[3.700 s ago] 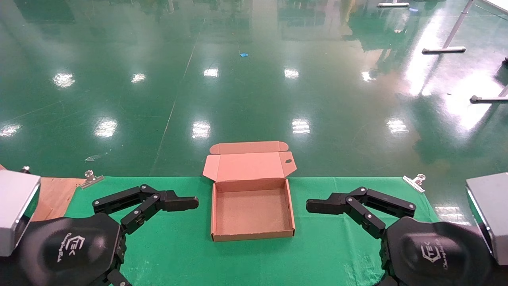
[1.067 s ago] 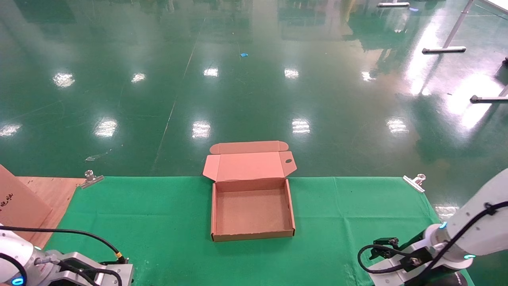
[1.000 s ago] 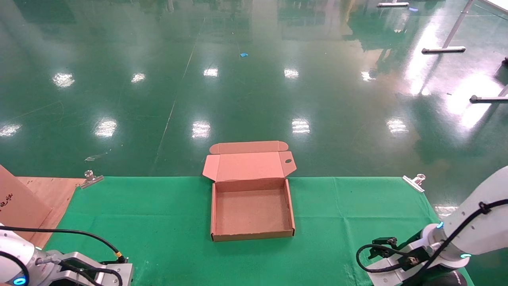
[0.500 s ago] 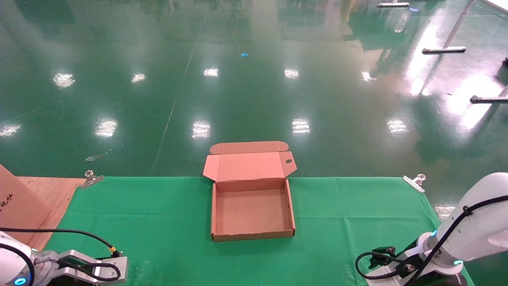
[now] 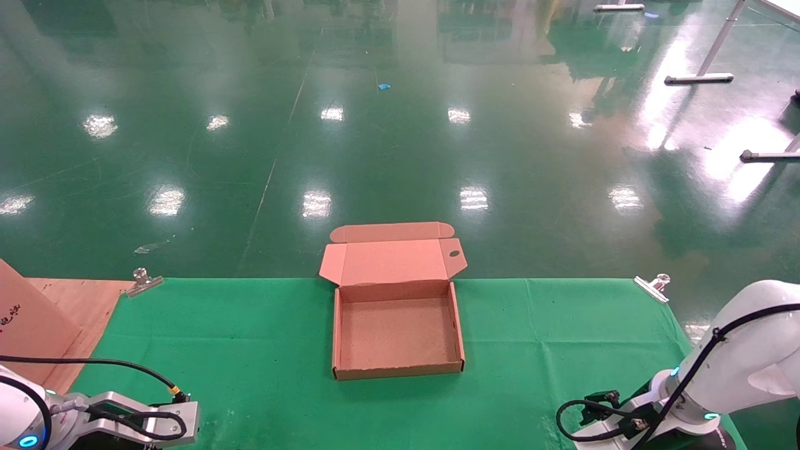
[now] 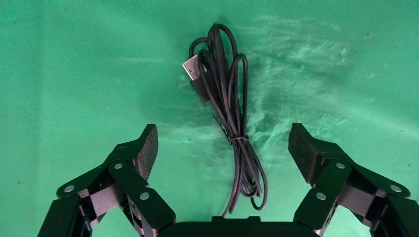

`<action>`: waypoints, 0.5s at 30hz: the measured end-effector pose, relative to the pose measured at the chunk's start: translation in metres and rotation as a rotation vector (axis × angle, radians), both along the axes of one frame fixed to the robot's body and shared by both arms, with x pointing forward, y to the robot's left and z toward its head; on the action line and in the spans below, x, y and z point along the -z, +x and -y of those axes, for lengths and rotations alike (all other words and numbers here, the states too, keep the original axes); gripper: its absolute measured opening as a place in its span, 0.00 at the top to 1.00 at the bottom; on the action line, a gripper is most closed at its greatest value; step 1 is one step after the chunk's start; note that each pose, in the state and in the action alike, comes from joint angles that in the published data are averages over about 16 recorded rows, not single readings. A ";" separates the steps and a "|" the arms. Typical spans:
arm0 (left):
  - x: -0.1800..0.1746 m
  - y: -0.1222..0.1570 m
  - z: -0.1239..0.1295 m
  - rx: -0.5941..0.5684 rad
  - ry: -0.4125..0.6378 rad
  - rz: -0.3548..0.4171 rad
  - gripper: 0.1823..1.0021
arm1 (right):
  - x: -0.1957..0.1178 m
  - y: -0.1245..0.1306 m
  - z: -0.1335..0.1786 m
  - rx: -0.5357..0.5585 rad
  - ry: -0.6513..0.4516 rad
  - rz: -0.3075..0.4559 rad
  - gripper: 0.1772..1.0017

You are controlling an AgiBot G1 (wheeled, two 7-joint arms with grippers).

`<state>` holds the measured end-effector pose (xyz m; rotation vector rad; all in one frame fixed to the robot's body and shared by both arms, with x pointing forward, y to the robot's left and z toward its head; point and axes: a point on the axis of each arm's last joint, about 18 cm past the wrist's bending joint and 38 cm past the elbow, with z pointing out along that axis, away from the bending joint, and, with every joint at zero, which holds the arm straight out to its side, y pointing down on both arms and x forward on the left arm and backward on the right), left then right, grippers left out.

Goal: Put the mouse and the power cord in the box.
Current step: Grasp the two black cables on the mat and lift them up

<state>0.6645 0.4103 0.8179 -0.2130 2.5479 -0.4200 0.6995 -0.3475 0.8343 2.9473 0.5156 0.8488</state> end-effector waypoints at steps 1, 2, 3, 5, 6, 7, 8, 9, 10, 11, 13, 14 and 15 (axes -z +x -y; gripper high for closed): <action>0.000 0.000 0.000 0.001 0.000 0.000 0.03 | 0.000 0.000 0.000 0.001 0.001 0.000 0.04; 0.000 0.000 0.000 0.002 0.001 0.000 0.03 | 0.000 0.001 0.000 0.001 0.002 0.000 0.05; 0.000 0.000 0.000 0.003 0.001 0.000 0.04 | 0.001 0.001 0.001 0.002 0.002 0.000 0.06; 0.000 0.000 0.000 0.005 0.001 -0.001 0.06 | 0.001 0.001 0.001 0.003 0.004 0.000 0.09; 0.000 0.000 0.000 0.007 0.001 -0.001 0.07 | 0.002 0.002 0.001 0.004 0.004 0.000 0.10; 0.000 0.000 0.000 0.008 0.001 -0.002 0.08 | 0.002 0.002 0.002 0.004 0.004 0.000 0.11; 0.000 0.000 0.000 0.010 0.000 -0.002 0.10 | 0.002 0.002 0.002 0.005 0.005 0.000 0.12; 0.001 0.000 0.001 0.011 0.000 -0.003 0.11 | 0.002 0.002 0.002 0.005 0.005 0.000 0.14; 0.001 0.000 0.001 0.013 0.000 -0.004 0.12 | 0.002 0.002 0.002 0.005 0.005 0.000 0.16; 0.001 0.000 0.001 0.014 0.000 -0.004 0.14 | 0.003 0.003 0.002 0.006 0.006 0.000 0.18; 0.001 0.000 0.001 0.018 0.001 -0.006 0.18 | 0.003 0.003 0.003 0.006 0.006 0.000 0.22; 0.001 0.000 0.002 0.020 0.000 -0.006 0.20 | 0.003 0.003 0.003 0.007 0.005 0.000 0.24; 0.001 0.000 0.002 0.021 0.000 -0.007 0.23 | 0.003 0.003 0.003 0.007 0.005 0.000 0.27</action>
